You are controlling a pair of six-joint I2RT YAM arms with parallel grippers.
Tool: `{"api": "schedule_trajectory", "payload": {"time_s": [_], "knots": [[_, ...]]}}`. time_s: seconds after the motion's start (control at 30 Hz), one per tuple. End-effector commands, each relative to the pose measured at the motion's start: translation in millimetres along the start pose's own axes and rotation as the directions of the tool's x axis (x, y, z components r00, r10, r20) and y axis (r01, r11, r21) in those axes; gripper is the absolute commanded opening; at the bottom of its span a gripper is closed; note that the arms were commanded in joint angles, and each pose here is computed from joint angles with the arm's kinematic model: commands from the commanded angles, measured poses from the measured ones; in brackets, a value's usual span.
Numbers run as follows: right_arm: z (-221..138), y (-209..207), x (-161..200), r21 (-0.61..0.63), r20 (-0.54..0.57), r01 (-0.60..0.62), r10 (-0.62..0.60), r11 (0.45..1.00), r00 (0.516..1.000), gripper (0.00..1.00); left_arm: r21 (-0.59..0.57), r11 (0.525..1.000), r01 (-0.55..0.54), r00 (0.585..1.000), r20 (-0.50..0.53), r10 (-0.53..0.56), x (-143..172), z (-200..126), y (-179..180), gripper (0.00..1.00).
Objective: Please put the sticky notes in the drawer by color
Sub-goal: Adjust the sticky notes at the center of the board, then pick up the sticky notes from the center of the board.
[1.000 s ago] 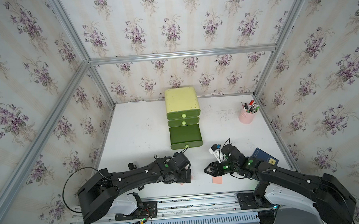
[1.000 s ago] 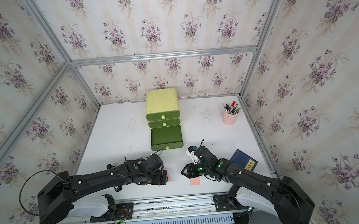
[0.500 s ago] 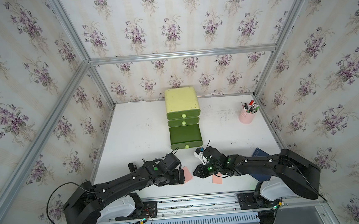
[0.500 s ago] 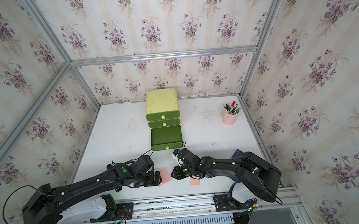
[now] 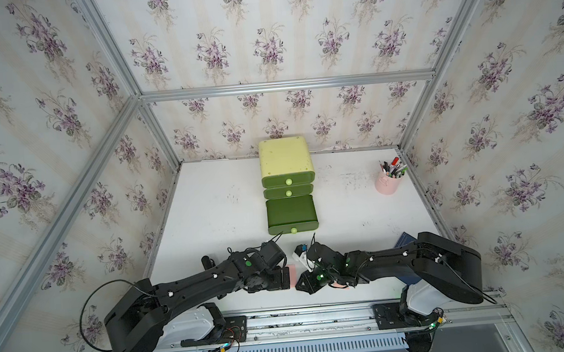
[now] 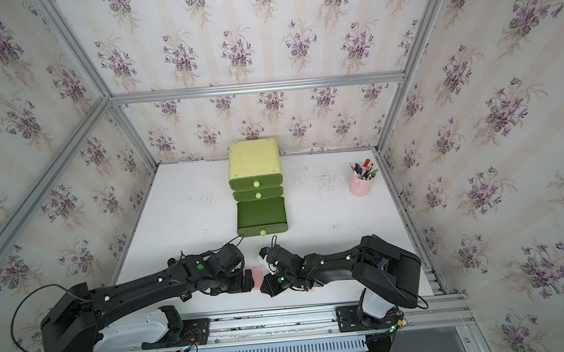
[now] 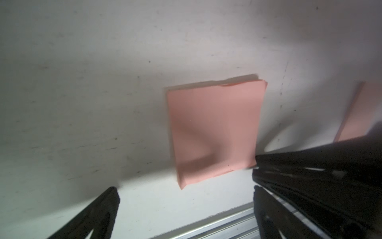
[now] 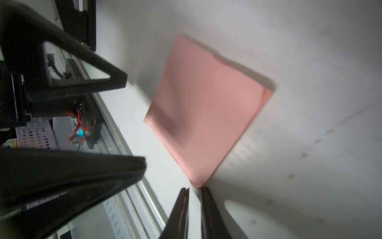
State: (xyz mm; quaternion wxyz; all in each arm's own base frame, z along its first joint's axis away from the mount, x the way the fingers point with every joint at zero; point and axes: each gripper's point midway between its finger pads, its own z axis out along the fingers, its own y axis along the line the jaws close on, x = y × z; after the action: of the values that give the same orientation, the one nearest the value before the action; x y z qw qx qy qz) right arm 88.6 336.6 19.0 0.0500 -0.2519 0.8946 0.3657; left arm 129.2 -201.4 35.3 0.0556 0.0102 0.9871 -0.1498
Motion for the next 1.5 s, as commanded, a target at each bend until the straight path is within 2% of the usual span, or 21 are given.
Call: {"api": "schedule_trajectory", "payload": {"time_s": [0.0, 0.23, 0.4, 0.6, 0.7, 1.07, 1.37, 1.47], "knots": [[-6.7, 10.2, -6.4, -0.041, 0.048, -0.015, 0.017, 0.999, 0.999, 0.2, -0.001, 1.0, 0.0, 1.0, 0.008, 0.0, -3.7, 0.9, -2.8, 1.0], [-43.3, -16.3, -9.2, 0.133, 0.138, -0.044, 0.025, 0.99, 0.99, 0.25, -0.039, 0.999, -0.03, 0.999, 0.024, 0.031, -15.7, -1.0, -9.5, 1.0], [-76.3, -49.0, -9.1, 0.226, 0.225, -0.151, 0.099, 0.962, 0.969, 0.27, -0.103, 0.992, -0.08, 0.997, -0.008, 0.079, -22.6, 4.4, -21.7, 1.0], [-101.8, -59.3, -9.7, 0.224, 0.298, -0.201, 0.129, 0.954, 0.946, 0.4, -0.188, 0.976, -0.111, 0.992, -0.077, 0.098, -17.4, 17.6, -13.4, 1.0], [-105.9, -58.7, -11.2, 0.221, 0.313, -0.202, 0.126, 0.954, 0.941, 0.41, -0.22, 0.968, -0.119, 0.991, -0.089, 0.102, -16.0, 21.1, -10.6, 1.0], [-98.5, -65.7, -4.5, 0.223, 0.3, -0.211, 0.138, 0.952, 0.944, 0.42, -0.22, 0.965, -0.146, 0.986, -0.11, 0.124, -11.4, 33.5, -24.6, 0.99], [-105.2, -63.4, -6.0, 0.223, 0.317, -0.201, 0.124, 0.954, 0.94, 0.43, -0.271, 0.948, -0.169, 0.975, -0.188, 0.12, 5.9, 57.8, -12.6, 0.87], [-106.7, -61.9, -7.4, 0.217, 0.325, -0.197, 0.119, 0.956, 0.938, 0.43, -0.27, 0.947, -0.172, 0.971, -0.209, 0.117, 10.7, 62.5, -10.4, 0.77]]}}
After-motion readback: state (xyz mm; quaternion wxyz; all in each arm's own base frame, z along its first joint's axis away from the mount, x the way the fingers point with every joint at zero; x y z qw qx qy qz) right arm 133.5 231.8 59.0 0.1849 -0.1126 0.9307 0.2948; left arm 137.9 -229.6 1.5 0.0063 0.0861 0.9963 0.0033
